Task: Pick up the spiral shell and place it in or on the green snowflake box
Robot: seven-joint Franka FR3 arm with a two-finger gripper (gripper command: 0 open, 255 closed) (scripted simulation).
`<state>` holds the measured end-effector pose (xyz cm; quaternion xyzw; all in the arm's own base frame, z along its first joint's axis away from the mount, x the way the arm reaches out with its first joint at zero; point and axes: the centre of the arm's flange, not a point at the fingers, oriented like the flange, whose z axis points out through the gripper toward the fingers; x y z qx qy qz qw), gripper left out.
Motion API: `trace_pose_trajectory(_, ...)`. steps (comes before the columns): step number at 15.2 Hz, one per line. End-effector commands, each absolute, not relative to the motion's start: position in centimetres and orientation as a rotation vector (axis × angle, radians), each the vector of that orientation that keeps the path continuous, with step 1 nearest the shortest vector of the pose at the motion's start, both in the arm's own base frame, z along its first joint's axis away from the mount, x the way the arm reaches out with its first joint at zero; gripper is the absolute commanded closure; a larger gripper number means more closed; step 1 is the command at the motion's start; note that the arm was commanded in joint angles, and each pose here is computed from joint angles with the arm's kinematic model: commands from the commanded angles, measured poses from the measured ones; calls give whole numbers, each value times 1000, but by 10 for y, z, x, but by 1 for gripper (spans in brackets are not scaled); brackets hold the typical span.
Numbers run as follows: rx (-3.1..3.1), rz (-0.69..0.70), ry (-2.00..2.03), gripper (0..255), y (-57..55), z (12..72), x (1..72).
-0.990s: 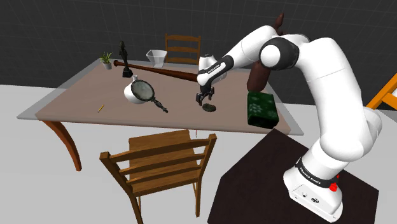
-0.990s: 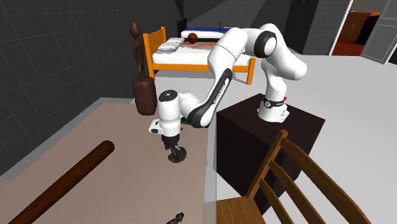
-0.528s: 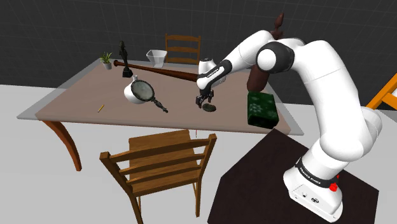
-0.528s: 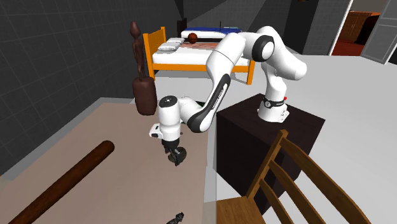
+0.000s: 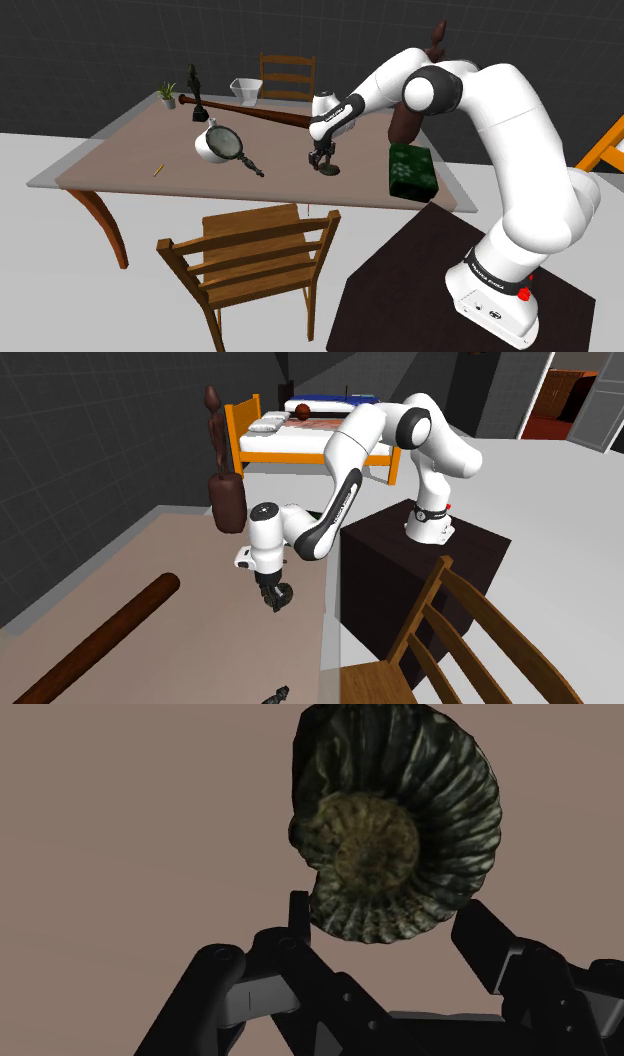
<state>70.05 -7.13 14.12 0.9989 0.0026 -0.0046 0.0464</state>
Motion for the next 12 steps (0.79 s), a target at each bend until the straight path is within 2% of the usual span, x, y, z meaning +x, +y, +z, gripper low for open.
trace_pose_trajectory(1,3049,-15,8,255,-71,141,700)
trace_pose_trajectory(6,3049,-15,8,255,-71,141,700)
trace_pose_trajectory(12,3049,-15,8,255,-71,173,700)
